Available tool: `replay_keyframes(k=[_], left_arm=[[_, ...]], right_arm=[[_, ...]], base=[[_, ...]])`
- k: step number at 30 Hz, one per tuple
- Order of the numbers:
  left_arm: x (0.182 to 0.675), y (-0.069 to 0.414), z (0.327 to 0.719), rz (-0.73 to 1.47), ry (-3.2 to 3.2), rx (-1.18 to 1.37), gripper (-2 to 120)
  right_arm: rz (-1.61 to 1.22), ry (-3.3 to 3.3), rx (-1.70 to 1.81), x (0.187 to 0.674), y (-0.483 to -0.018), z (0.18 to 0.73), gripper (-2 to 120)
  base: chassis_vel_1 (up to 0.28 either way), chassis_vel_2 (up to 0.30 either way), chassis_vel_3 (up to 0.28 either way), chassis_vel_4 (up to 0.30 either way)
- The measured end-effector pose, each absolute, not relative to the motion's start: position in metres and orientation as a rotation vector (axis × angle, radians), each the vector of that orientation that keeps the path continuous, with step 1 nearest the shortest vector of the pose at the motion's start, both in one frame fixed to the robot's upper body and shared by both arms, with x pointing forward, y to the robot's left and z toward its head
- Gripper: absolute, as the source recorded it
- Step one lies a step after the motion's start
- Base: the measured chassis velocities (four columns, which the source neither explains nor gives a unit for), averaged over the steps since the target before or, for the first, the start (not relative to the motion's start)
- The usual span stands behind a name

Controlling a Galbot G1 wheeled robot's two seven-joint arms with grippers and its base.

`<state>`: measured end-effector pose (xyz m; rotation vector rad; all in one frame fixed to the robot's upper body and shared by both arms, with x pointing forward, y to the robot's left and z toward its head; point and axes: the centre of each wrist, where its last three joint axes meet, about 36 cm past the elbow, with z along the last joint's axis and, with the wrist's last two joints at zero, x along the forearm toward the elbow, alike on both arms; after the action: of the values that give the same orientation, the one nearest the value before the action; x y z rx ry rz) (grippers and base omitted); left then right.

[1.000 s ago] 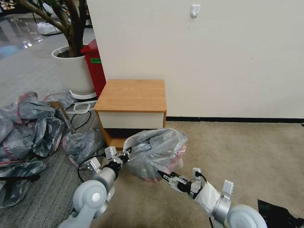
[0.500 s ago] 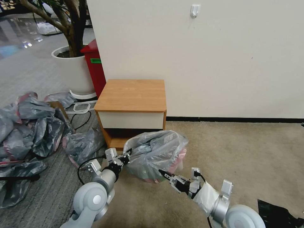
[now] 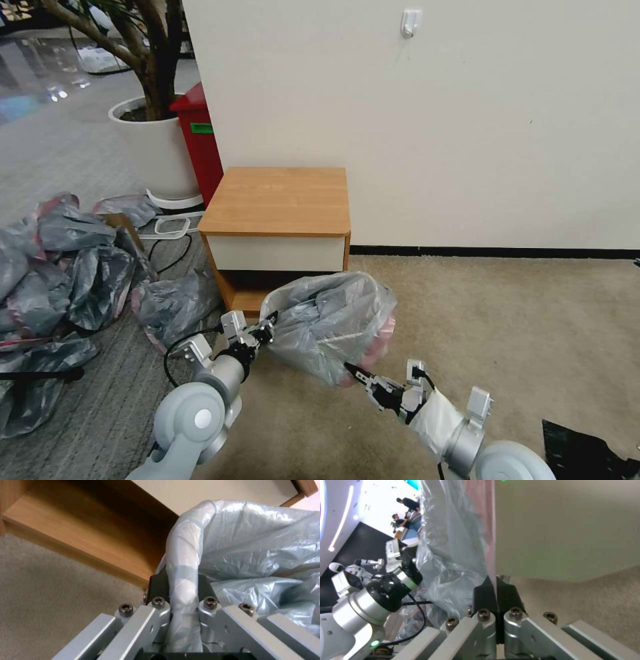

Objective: Pick up the garbage bag from the table and place it over the trash can.

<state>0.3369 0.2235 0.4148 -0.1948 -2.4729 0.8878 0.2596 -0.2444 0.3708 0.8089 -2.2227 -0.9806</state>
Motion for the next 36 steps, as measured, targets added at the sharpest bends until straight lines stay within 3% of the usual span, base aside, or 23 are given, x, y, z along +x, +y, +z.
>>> replay_keyframes(k=[13,21,23,28,30,33,36], left_arm=[[0.339,0.229,0.413,0.904,-2.465,-0.175,5],[0.341,0.234,0.41,0.9,-2.467,-0.151,5],[0.34,0.234,0.409,0.9,-2.466,-0.149,5],[0.337,0.236,0.408,0.895,-2.461,-0.145,5],[0.334,0.237,0.408,0.89,-2.46,-0.144,5],[0.332,0.238,0.409,0.891,-2.46,-0.144,5],[0.328,0.238,0.409,0.898,-2.462,-0.144,5]], right_arm=[[-0.974,-2.264,0.817,0.249,-0.25,0.366,2],[-1.007,-2.383,0.755,0.221,-0.252,0.378,34],[-1.018,-2.417,0.738,0.22,-0.254,0.381,37],[-1.071,-2.53,0.688,0.23,-0.263,0.395,52],[-1.108,-2.623,0.646,0.248,-0.269,0.412,65],[-1.117,-2.662,0.62,0.257,-0.269,0.419,72],[-1.153,-2.687,0.477,0.277,-0.256,0.429,87]], base=[[0.0,0.0,0.0,0.0],[0.0,0.0,0.0,0.0],[0.0,0.0,0.0,0.0],[0.0,0.0,0.0,0.0],[0.0,0.0,0.0,0.0],[0.0,0.0,0.0,0.0],[0.0,0.0,0.0,0.0]])
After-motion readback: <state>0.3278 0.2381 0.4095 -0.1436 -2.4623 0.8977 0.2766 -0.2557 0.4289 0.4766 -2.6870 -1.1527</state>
